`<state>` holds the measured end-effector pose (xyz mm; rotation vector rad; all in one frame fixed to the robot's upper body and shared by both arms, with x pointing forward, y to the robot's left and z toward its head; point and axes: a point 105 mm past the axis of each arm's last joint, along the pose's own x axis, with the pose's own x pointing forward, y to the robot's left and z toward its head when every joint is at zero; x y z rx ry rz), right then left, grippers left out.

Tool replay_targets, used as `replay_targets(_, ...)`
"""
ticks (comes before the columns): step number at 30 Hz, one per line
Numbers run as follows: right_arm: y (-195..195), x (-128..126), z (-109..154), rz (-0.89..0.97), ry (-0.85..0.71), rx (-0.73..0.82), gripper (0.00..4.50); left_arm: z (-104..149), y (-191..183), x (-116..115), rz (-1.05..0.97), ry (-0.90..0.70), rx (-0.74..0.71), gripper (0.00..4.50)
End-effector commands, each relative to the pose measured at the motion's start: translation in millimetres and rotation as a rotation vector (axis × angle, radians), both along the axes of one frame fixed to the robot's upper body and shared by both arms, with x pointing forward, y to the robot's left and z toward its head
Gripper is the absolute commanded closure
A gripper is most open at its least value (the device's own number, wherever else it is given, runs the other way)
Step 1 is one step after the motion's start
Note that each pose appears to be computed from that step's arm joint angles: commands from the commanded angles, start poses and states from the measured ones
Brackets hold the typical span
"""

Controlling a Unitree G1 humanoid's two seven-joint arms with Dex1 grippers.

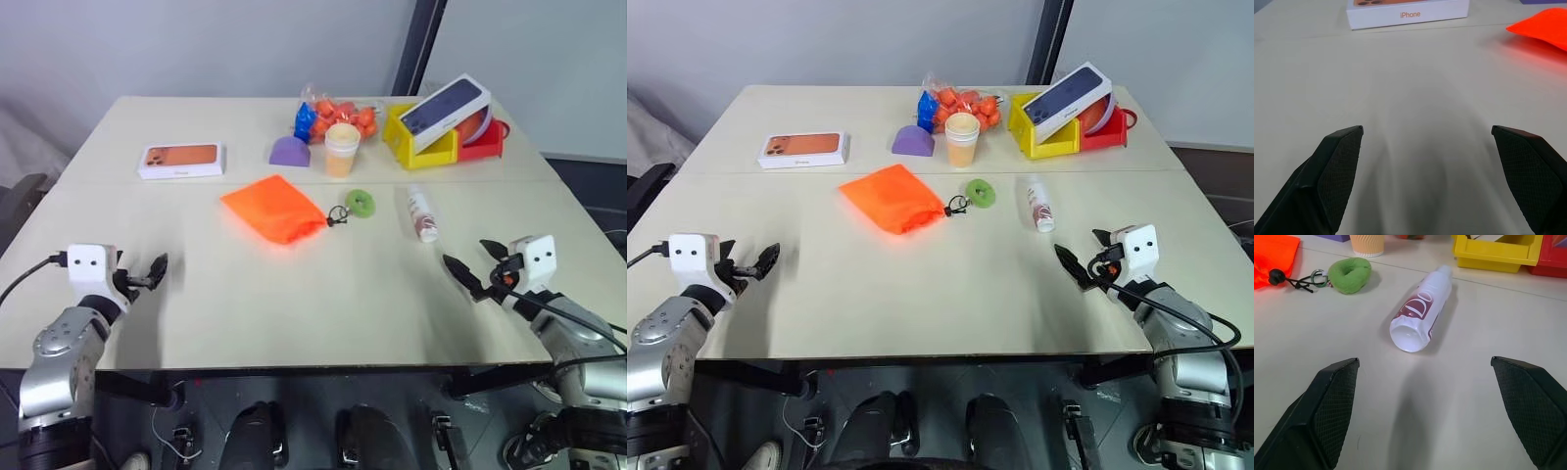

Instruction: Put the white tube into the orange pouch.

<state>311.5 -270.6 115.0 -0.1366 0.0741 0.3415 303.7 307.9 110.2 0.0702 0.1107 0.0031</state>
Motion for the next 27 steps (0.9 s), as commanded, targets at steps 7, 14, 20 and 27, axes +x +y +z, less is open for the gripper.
replay_targets(7, 4, 0, 14, 0.01, -0.052, -0.014, 0.03, 13, -5, -1, -0.018, -0.054, -0.004, 0.0)
replay_targets(14, 12, 3, 20, 0.034, -0.066, -0.007, 0.03, 30, -33, 5, -0.098, -0.108, 0.018, 0.0)
replay_targets(20, 24, 0, 28, 0.101, -0.068, -0.004, 0.03, 55, -113, 17, -0.363, -0.185, 0.128, 0.0)
replay_targets(27, 61, -17, 30, 0.262, -0.044, -0.045, 0.03, 64, -207, 33, -0.542, -0.263, 0.399, 0.0)
